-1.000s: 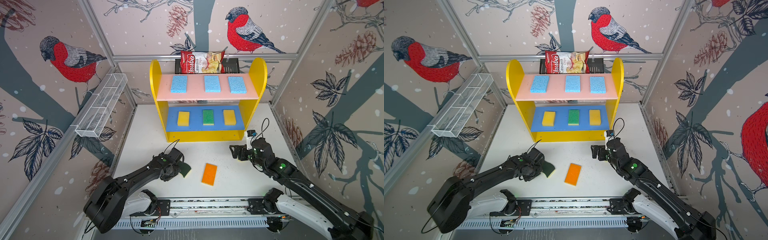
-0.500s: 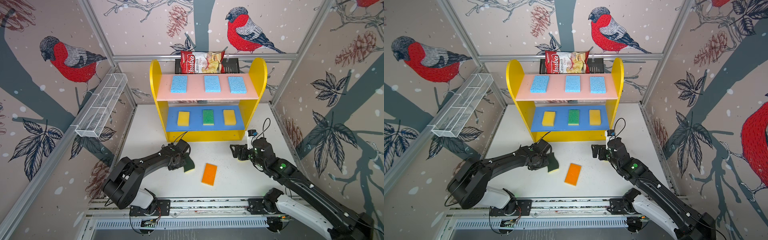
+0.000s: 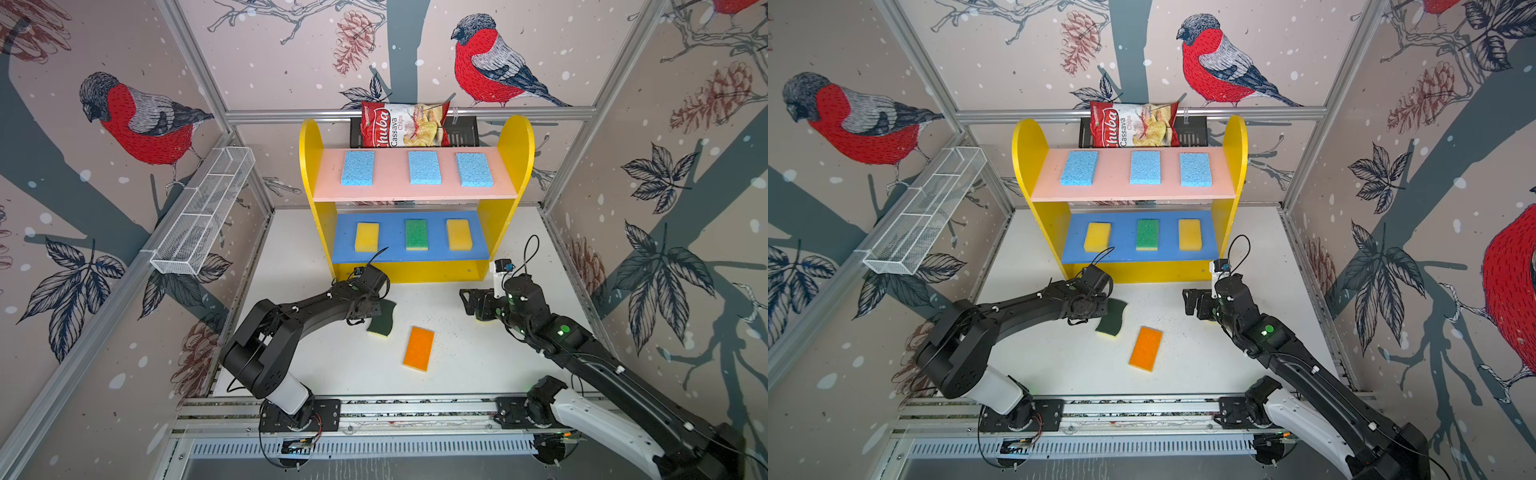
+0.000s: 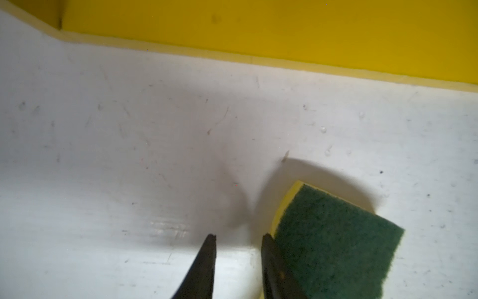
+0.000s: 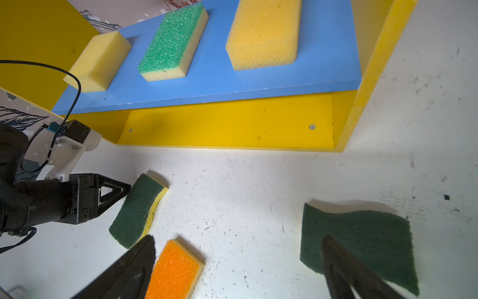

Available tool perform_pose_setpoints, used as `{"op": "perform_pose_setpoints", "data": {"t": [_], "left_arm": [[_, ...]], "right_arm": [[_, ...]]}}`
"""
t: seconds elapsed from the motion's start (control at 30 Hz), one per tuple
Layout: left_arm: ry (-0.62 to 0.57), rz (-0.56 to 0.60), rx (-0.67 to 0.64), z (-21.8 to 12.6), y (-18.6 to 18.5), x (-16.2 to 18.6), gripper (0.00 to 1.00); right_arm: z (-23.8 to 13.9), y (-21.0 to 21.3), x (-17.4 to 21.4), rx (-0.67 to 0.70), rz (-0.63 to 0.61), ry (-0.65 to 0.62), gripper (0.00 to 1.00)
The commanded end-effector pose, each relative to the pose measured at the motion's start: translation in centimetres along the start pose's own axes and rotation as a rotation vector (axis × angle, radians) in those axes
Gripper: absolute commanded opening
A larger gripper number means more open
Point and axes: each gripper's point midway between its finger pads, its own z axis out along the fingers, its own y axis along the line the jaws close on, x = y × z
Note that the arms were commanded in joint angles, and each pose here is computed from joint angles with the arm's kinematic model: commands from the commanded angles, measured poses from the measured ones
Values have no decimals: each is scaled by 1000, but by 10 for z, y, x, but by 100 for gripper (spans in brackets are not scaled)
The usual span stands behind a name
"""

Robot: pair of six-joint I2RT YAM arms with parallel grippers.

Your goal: Place and organize the cleaning sponges onto the shelf

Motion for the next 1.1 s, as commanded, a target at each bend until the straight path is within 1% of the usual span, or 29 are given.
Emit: {"op": "perform_pose_setpoints", "data": {"t": [0.0,0.1,0.17,0.23,0.33,0.37,0.43,0.5,0.63,0.73,0.87,0.97,1.07], "left_arm": [[-32,58,72,-6,-14,-9,34],[-55,54,48,-18,-7,-12,39],[-71,52,56,-29,-4,-11,42],[-83,51,101,-41,-5,-9,50],[-90,95,211,-56,-17,3,65],[-102,109,215,-59,-17,6,71],[-120,144,222,-64,-21,16,76],[-118,174,251,-65,-27,27,79],[-130,204,283,-62,-31,42,82],[-154,199,287,-61,-26,47,84],[-184,212,344,-65,-30,49,86],[-194,232,375,-66,-36,54,88],[-186,251,373,-61,-36,60,89]], "right_arm": [[0,2,-5,-13,-1,-20,99],[-1,2,-6,-15,-1,-24,99],[-1,2,-7,-18,2,-26,99],[-1,4,-7,-27,4,-26,100],[0,6,-7,-39,4,-22,100],[0,6,-7,-42,5,-22,99],[1,7,-7,-47,9,-19,100],[1,8,-6,-51,10,-15,99],[0,8,-6,-53,21,-15,100],[-2,6,-3,-50,31,-11,100],[-4,4,0,-46,48,-13,100],[-5,2,2,-42,57,-10,100],[-6,1,3,-37,67,-11,99]]}}
